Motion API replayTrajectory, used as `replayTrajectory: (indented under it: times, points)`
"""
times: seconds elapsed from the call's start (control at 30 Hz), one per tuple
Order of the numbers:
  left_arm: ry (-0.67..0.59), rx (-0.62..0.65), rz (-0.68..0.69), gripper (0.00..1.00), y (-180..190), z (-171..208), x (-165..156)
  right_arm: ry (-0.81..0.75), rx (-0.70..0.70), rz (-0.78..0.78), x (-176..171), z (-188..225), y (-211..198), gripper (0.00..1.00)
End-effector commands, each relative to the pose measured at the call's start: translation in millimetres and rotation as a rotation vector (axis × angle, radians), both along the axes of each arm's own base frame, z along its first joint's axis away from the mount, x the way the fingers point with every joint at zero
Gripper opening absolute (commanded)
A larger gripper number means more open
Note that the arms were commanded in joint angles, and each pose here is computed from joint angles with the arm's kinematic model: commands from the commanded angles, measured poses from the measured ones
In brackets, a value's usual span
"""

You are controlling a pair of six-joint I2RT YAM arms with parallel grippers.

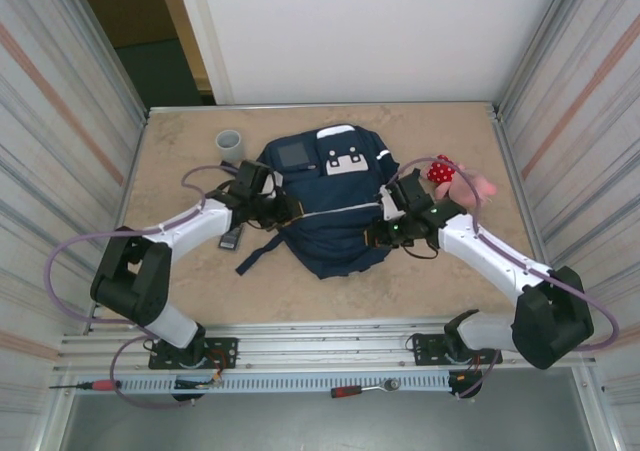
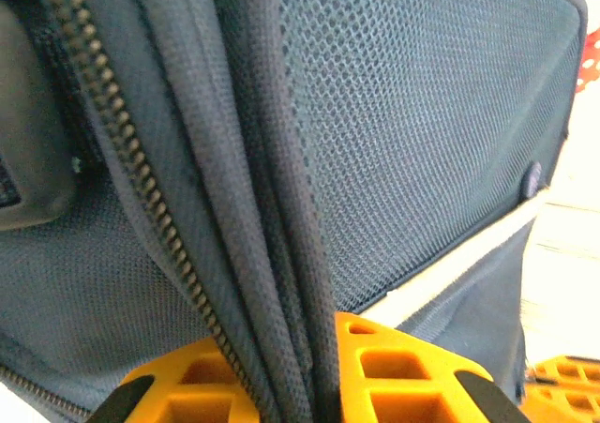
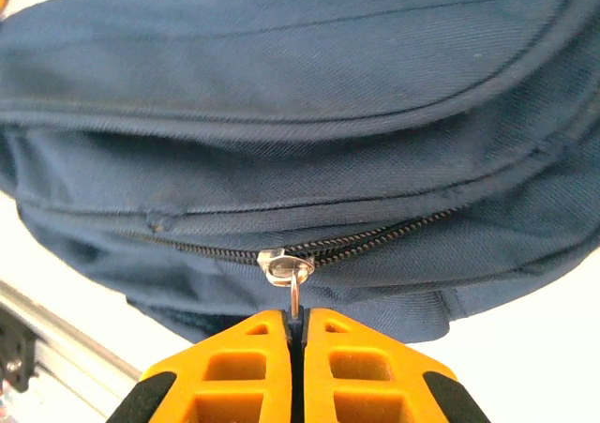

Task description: Pack the student bag

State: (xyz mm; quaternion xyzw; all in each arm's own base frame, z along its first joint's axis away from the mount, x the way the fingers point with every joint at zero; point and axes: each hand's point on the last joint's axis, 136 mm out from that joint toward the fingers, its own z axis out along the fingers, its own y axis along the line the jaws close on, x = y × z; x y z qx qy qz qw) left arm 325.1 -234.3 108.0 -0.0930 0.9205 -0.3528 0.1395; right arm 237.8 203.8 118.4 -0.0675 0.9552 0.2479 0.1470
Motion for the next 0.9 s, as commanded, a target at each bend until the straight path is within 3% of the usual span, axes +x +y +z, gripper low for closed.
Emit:
replayTrajectory:
  times: [0.0,0.07,0.2,0.27,0.33,0.4,0.57,0.7,0.77,0.87]
  points:
    - [-0.118,0.174,0.039,0.0,48,11,36,0.023,0.05,0.012,-17,1,20,0.0]
    - [-0.133,0.192,0.031,0.07,53,15,47,0.019,0.082,0.028,-19,2,37,0.0]
    - [-0.188,0.225,0.031,0.3,58,33,61,0.012,0.116,0.051,-16,4,55,0.0]
    - [-0.219,0.215,0.02,0.42,56,43,56,0.009,0.103,0.052,-12,2,55,0.0]
    - [-0.278,0.221,-0.022,0.61,50,57,44,0.008,0.103,0.058,-10,2,55,0.0]
    - [-0.397,0.263,-0.128,0.72,38,67,26,0.005,0.112,0.073,-8,4,56,0.0]
    - [-0.736,0.312,-0.431,0.74,3,83,-12,-0.015,0.135,0.081,-4,11,53,0.0]
    - [-1.031,0.247,-0.868,0.7,-44,96,-61,-0.025,0.151,0.083,-4,15,51,0.0]
    - [-1.11,0.304,-1.081,0.7,-60,85,-80,-0.025,0.165,0.088,-4,16,52,0.0]
    - [-1.133,0.501,-1.263,0.71,-74,59,-77,-0.02,0.17,0.094,-5,15,53,0.0]
